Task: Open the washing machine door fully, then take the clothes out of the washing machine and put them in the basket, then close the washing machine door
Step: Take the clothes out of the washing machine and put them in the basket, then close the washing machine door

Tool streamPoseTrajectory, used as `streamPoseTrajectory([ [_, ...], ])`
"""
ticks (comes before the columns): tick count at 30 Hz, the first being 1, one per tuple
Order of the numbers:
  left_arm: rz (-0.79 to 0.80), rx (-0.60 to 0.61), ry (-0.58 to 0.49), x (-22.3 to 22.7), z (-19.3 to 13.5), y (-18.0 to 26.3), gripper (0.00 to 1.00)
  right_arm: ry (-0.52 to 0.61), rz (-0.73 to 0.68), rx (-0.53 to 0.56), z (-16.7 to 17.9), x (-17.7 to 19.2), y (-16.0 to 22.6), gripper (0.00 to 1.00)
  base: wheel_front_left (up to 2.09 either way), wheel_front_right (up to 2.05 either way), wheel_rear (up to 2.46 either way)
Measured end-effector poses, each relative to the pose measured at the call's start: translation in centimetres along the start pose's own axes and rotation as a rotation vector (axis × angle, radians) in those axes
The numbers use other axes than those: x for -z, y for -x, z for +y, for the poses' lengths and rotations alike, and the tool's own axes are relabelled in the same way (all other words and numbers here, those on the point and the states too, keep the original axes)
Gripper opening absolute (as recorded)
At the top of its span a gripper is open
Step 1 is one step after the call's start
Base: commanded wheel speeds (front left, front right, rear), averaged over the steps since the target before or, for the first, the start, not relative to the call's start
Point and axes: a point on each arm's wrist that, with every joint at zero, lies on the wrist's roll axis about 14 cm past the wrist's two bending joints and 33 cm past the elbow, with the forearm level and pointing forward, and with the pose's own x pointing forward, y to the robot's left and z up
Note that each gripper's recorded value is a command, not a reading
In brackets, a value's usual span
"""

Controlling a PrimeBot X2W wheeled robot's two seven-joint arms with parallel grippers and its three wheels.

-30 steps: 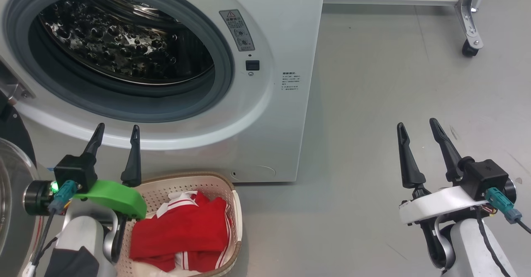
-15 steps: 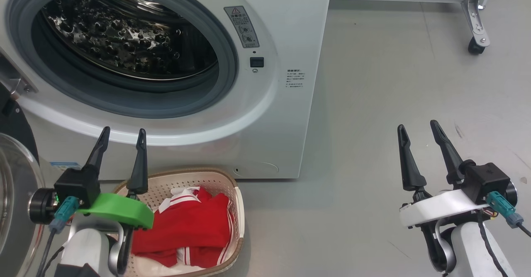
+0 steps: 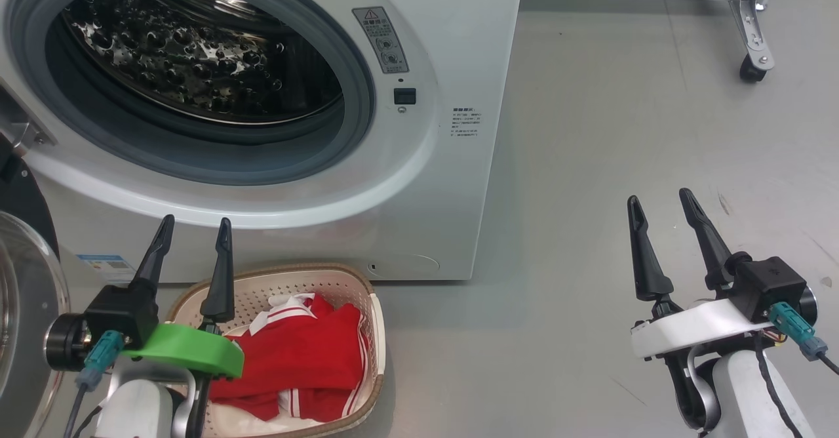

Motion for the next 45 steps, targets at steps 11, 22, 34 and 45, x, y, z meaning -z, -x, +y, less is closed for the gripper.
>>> streamPoseTrajectory([
  [11,-0.011,0.011,0.002,-0.28,-0.5,0.39,1.0,0.001,-0.004,0.002,-0.05,-0.16,0.05,1.0,0.0,0.0,0.0],
  [22,-0.003,0.01,-0.005,-0.03,-0.56,0.9,1.0,0.001,-0.006,0.001,-0.01,-0.25,0.13,1.0,0.0,0.0,0.0],
  [34,-0.01,0.0,-0.007,-0.19,-0.49,0.84,1.0,0.0,0.0,0.002,-0.06,0.0,0.13,1.0,0.0,0.0,0.0],
  [45,-0.012,0.004,-0.005,-0.22,-0.65,0.71,1.0,0.0,0.002,0.007,-0.21,0.05,0.18,1.0,0.0,0.0,0.0],
])
